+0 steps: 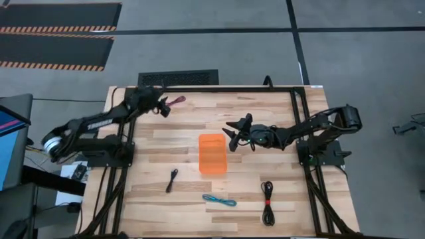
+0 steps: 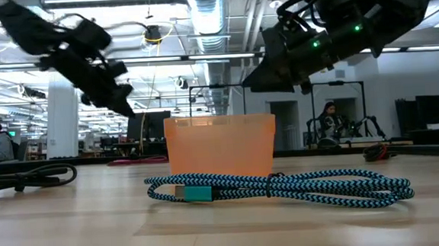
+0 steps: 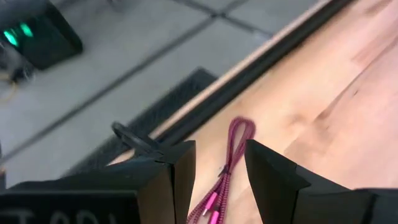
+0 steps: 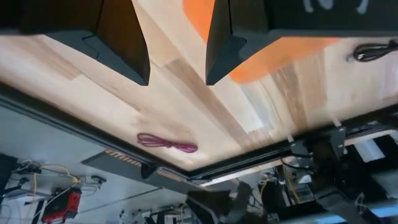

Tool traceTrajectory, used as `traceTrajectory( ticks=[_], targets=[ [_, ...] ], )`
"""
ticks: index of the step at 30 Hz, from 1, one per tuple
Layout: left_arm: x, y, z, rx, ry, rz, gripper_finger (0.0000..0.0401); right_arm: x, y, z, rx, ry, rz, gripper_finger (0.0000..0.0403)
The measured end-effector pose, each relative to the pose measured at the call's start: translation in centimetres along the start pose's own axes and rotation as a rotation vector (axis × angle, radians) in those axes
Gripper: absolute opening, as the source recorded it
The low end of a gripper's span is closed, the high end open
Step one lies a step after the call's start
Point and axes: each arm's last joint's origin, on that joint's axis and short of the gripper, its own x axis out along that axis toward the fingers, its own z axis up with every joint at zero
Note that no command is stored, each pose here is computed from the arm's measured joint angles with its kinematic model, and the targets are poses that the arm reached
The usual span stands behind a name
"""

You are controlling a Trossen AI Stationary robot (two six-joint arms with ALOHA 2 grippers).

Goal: Pick and place USB-C Cables
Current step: Put the pink charger cable into the orange bin

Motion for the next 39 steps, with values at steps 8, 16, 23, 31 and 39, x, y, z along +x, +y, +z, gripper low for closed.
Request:
traceTrajectory(
  ticks=[8,16,23,31,39],
  targets=[
    [5.9,0.5,0.7,0.065,0.313,-0.012,0.0129,-0.2,-0.1,-0.4,-0.034,0.058,-0.011,0.0178],
    [9.5,0.3,1.0,0.121,0.496,-0.031,0.0129,-0.4,0.1,-0.8,-0.055,0.094,-0.008,0.0175],
    [10.1,0.3,1.1,0.148,0.507,-0.067,0.0129,-0.6,0.4,-1.0,-0.062,0.104,0.001,0.0174],
    [10.1,1.0,0.8,0.117,0.523,-0.113,0.0129,-0.6,0.4,-1.0,-0.056,0.103,0.0,0.0171],
    [10.1,1.3,0.7,0.096,0.523,-0.153,0.0129,-0.6,0.4,-1.0,-0.053,0.104,-0.001,0.0168]
  ],
)
